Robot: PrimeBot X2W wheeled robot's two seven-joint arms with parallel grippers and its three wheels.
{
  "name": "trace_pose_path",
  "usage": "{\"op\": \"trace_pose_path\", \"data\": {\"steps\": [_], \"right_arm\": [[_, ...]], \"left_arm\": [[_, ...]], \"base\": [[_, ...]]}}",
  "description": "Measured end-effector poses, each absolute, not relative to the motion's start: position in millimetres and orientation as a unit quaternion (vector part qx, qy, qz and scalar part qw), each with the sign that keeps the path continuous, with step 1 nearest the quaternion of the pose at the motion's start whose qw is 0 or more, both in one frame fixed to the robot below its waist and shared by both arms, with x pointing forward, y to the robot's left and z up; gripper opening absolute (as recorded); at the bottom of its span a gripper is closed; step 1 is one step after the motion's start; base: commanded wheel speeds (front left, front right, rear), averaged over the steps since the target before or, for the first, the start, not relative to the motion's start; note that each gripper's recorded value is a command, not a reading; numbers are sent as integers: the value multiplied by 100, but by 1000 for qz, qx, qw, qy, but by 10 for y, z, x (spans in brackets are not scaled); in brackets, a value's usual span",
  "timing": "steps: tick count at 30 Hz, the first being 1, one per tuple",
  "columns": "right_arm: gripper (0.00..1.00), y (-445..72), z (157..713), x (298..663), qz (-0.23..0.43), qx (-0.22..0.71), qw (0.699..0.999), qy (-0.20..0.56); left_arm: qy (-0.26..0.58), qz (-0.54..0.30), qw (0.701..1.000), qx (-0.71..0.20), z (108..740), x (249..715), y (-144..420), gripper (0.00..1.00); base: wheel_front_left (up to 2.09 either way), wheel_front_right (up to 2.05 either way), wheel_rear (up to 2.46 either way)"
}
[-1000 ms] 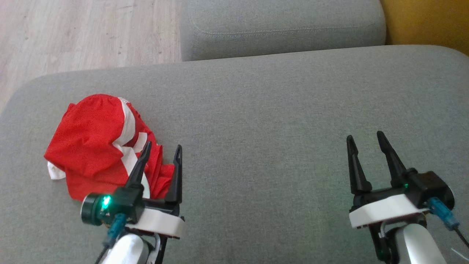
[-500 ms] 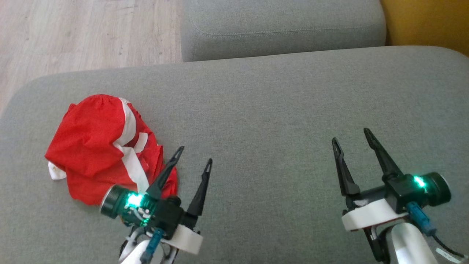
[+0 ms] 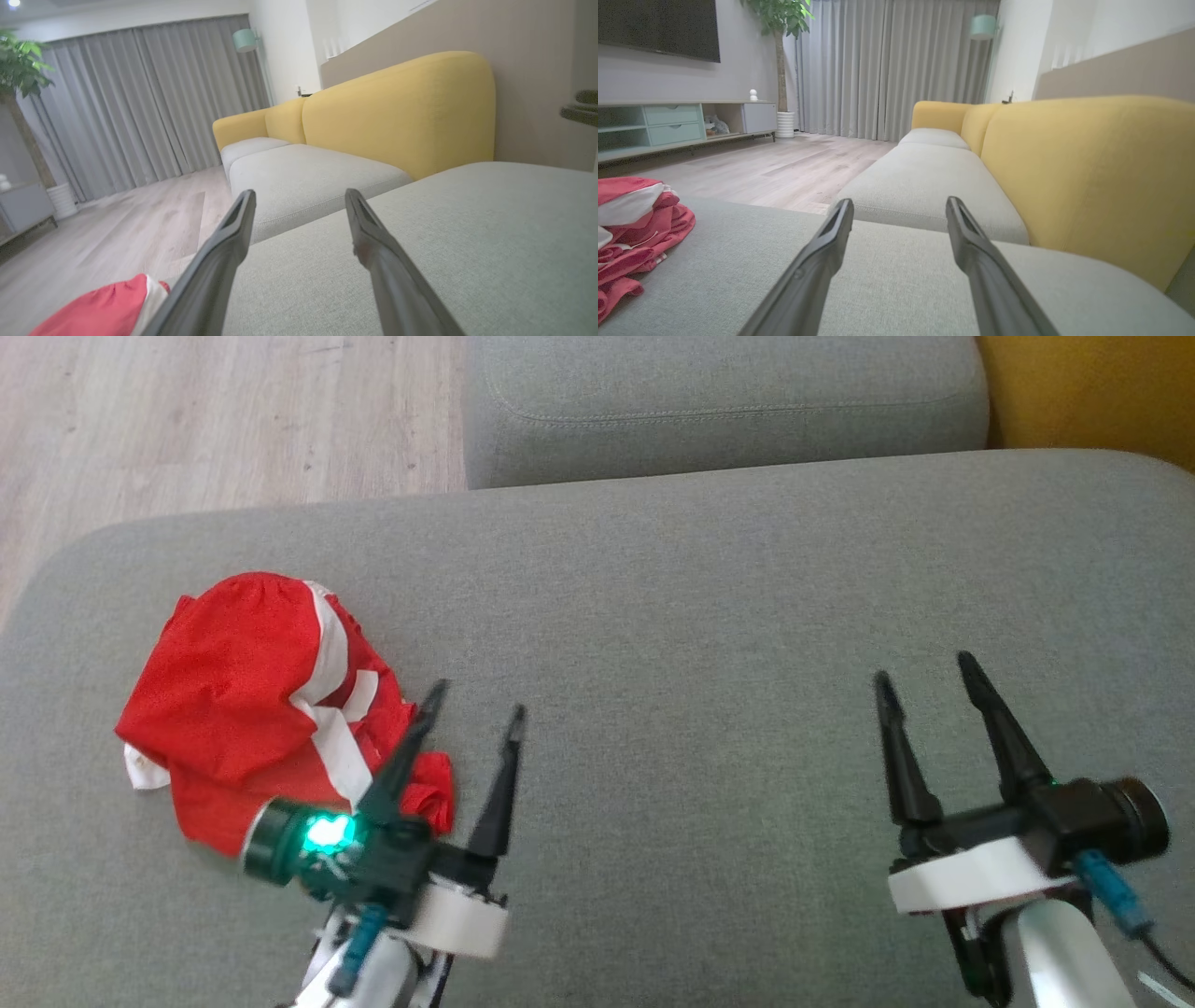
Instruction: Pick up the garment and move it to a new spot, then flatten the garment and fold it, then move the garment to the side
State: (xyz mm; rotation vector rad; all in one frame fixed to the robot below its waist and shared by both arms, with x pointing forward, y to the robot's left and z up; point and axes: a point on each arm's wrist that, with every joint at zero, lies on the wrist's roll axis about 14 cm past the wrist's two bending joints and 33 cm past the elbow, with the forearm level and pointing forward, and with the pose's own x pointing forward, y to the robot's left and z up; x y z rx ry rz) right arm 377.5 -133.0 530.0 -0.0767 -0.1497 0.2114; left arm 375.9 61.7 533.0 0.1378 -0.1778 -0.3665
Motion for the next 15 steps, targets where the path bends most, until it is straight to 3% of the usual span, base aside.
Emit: {"op": "trace_pose_path", "data": {"steps": [10,15], "right_arm": [[100,-1538,4949,3719,62,74,995,-18],[100,-1563,4776,3666,54,89,995,9]], "left_arm": [[-14,-92,995,-41,4997,3757,1001,100],[3,-86,995,-50,4893,3730,1040,100]], "base": [[0,0,0],[0,0,0]]}}
